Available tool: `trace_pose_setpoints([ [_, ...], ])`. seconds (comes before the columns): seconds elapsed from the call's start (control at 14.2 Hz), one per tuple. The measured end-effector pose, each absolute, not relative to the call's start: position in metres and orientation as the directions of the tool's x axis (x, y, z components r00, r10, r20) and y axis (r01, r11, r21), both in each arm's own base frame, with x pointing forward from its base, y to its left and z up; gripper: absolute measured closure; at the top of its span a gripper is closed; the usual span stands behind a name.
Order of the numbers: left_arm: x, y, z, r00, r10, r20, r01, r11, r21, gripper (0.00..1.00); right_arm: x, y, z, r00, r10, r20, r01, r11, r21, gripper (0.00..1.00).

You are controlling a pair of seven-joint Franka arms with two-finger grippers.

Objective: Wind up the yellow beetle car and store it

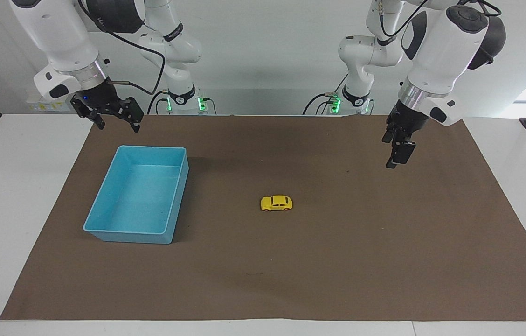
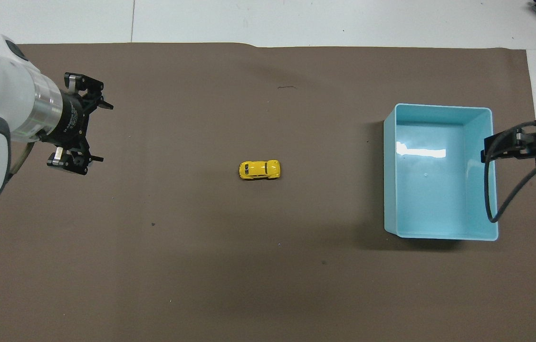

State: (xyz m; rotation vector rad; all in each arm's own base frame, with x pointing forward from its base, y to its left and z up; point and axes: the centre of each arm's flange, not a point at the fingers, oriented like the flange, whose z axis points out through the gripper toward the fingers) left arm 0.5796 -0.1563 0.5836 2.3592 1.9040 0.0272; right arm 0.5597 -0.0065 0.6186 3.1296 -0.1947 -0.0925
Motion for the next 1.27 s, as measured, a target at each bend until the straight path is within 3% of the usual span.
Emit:
trace_pose_setpoints([
  [0.56, 0.614, -0.209, 0.532, 0.086, 0.994, -0.075, 0.994, -0.08, 0.07, 0.0, 0.56, -0.007, 0.619, 0.991, -0.124, -0.059, -0.124, -0.992, 0.008, 0.0],
  [1.27, 0.632, -0.268, 0.467, -0.048, 0.997, -0.063, 0.999, 0.049, 0.02, 0.0, 0.56, -0.007, 0.619, 0.991, -0.124, -0.059, -0.124, -0.992, 0.008, 0.0],
])
